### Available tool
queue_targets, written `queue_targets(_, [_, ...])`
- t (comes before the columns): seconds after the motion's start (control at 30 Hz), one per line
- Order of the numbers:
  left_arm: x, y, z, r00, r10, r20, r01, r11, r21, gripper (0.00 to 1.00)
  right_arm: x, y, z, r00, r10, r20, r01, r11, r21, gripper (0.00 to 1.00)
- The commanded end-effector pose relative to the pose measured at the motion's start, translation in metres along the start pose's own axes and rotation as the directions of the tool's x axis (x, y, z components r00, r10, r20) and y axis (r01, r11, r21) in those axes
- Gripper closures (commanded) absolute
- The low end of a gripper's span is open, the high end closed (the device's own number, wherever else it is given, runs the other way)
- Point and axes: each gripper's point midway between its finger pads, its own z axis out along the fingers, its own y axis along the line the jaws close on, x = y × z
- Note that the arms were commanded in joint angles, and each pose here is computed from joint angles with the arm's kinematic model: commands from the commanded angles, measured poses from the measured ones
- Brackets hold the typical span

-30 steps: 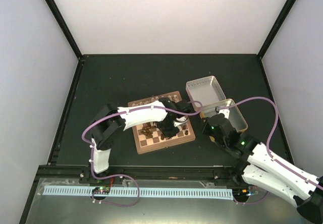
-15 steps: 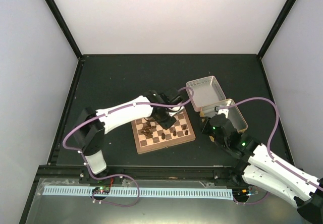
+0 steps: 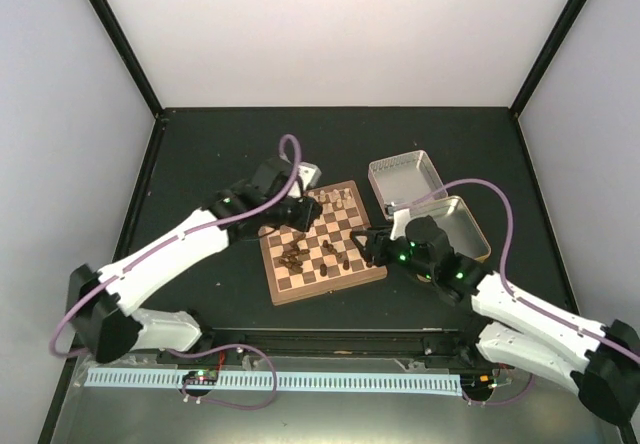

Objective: Set up the chess pieces on the board
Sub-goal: Place the chess piece on the chessboard.

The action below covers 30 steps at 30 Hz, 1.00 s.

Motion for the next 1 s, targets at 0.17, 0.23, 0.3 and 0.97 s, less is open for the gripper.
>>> queue_targets(0.17, [-0.055, -0.024, -0.065, 0.875, -0.384, 0.295, 0.27, 0.893, 0.361, 0.84, -0.026, 0.099, 0.025, 0.971, -0.235, 0.041, 0.233, 0.898, -0.372, 0.38])
queue_targets(0.23, [-0.057, -0.023, -0.072, 0.859, -0.411, 0.307, 0.284, 0.879, 0.382, 0.84, -0.031, 0.109, 0.028, 0.962, -0.269, 0.052, 0.268, 0.883, -0.385, 0.38])
queue_targets(0.3, [-0.057, -0.022, -0.078, 0.849, -0.429, 0.309, 0.296, 0.87, 0.395, 0.84, -0.038, 0.115, 0.031, 0.95, -0.304, 0.068, 0.307, 0.872, -0.381, 0.38])
queue_targets(0.97, [-0.041, -0.025, -0.095, 0.839, -0.47, 0.275, 0.316, 0.831, 0.458, 0.83, -0.071, 0.127, 0.047, 0.906, -0.408, 0.113, 0.422, 0.854, -0.303, 0.83])
